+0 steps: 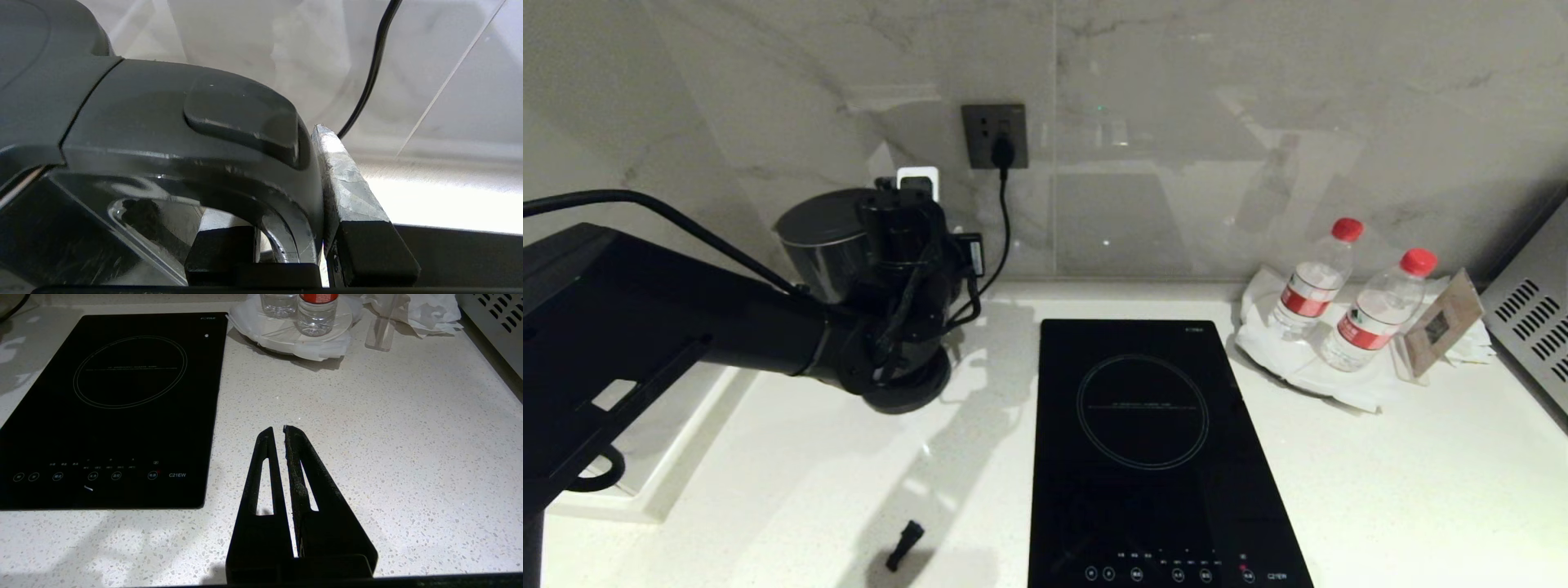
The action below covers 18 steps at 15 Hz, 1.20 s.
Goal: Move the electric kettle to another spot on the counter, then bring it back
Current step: Pick up the kettle, then place it by the sink
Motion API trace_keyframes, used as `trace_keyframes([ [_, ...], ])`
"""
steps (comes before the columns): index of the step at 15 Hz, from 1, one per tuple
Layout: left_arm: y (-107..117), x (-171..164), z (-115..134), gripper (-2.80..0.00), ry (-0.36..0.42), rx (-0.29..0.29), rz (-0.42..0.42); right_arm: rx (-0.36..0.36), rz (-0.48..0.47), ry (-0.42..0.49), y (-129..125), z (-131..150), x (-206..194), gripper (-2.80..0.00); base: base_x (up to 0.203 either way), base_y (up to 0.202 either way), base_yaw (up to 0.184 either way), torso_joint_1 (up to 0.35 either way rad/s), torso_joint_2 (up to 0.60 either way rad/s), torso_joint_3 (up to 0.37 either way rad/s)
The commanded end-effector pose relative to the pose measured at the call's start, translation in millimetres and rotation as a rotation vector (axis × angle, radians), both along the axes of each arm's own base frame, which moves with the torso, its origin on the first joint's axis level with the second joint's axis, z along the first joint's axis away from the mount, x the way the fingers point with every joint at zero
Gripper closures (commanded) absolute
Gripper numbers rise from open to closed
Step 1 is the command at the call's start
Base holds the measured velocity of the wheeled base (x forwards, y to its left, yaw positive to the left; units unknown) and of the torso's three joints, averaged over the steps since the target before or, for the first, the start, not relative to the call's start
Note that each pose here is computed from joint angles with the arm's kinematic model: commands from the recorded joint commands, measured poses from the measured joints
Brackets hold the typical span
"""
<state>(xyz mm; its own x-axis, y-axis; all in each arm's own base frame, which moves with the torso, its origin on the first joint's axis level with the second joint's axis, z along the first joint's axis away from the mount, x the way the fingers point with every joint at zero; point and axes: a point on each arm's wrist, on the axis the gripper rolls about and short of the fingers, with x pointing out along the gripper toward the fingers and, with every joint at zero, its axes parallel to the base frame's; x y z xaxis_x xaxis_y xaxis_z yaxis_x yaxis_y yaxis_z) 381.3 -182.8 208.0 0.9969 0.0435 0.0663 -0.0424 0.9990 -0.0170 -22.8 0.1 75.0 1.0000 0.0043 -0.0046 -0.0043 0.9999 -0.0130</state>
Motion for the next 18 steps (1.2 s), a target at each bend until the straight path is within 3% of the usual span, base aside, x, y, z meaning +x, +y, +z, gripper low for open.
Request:
trace_keyframes([
  [1,5,-18,21,0.00,-0.022,-0.011,-0.006,-0.001,0.000,0.000,0,0,0,0.00,0.000,0.000,0.000,0.000,0.00,0.000],
  [5,20,-57,38,0.00,-0.006,-0.002,-0.020,-0.001,0.000,0.000,0,0,0,0.00,0.000,0.000,0.000,0.000,0.00,0.000],
  [11,46,-102,26,0.00,0.059,0.032,-0.044,-0.001,0.000,0.000,0,0,0,0.00,0.000,0.000,0.000,0.000,0.00,0.000],
  [18,61,-129,34,0.00,0.038,0.020,-0.058,-0.001,0.000,0.000,0,0,0,0.00,0.000,0.000,0.000,0.000,0.00,0.000],
])
